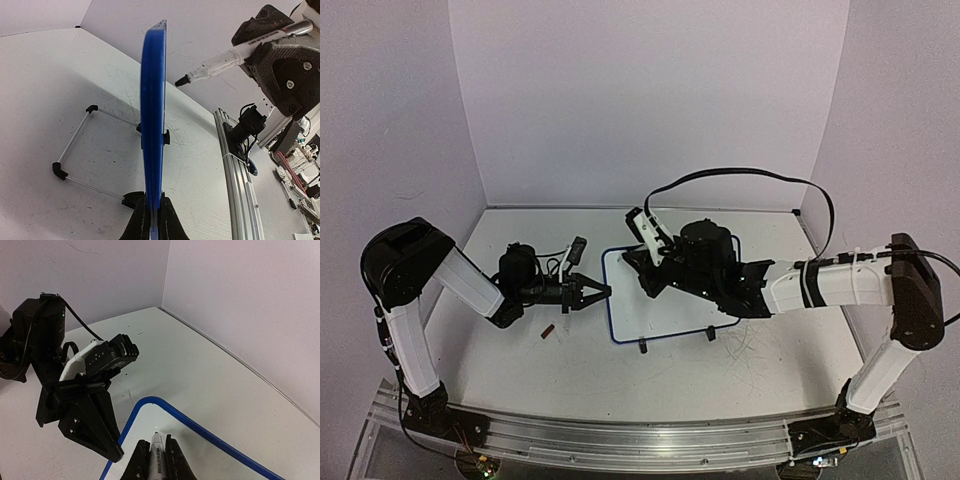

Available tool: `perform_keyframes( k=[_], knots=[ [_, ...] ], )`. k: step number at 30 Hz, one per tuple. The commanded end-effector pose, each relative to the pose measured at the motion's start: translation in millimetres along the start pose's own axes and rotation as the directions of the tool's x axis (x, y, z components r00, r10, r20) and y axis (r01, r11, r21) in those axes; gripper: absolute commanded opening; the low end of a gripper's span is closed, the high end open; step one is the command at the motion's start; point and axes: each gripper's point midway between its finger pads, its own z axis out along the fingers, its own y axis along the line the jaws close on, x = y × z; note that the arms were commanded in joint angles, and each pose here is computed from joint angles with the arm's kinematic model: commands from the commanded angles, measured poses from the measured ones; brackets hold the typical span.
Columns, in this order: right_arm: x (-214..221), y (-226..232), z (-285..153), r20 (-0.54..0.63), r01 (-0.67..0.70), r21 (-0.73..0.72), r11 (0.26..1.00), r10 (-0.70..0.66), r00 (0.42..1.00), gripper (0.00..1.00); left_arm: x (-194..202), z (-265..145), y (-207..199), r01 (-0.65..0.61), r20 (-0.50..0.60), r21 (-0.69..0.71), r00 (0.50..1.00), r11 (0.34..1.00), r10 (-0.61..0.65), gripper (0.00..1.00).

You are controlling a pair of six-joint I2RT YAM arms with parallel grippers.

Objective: Write a sentence on the whiteboard

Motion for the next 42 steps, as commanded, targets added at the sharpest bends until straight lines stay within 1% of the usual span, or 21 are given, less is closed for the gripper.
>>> perform_keyframes(
  k=[1,13,22,42],
  knots=[
    [-19.6,-0.9,4.4,0.06,-0.002,0.016,1.0,0.001,0.998,0.0,-7.3,-1.9,-4.0,-0.043,0.019,-0.01,0.999,0.999,0.043,0.0],
    [-17.0,-3.8,7.5,0.06,-0.001,0.037,0.999,-0.001,0.998,0.0,-9.2,-1.8,-4.9,-0.041,0.021,-0.008,0.999,0.999,0.042,0.0],
    [-4.4,-7.1,9.7,0.034,-0.006,0.06,0.998,0.004,0.999,0.0,-10.5,-2.3,-6.7,-0.045,0.024,-0.006,0.999,0.999,0.045,0.0],
    [12.7,-6.8,4.3,0.001,-0.032,0.062,0.998,0.032,0.999,0.0,-13.1,-3.4,-8.8,-0.051,0.029,-0.006,0.998,0.999,0.051,0.0]
  ],
)
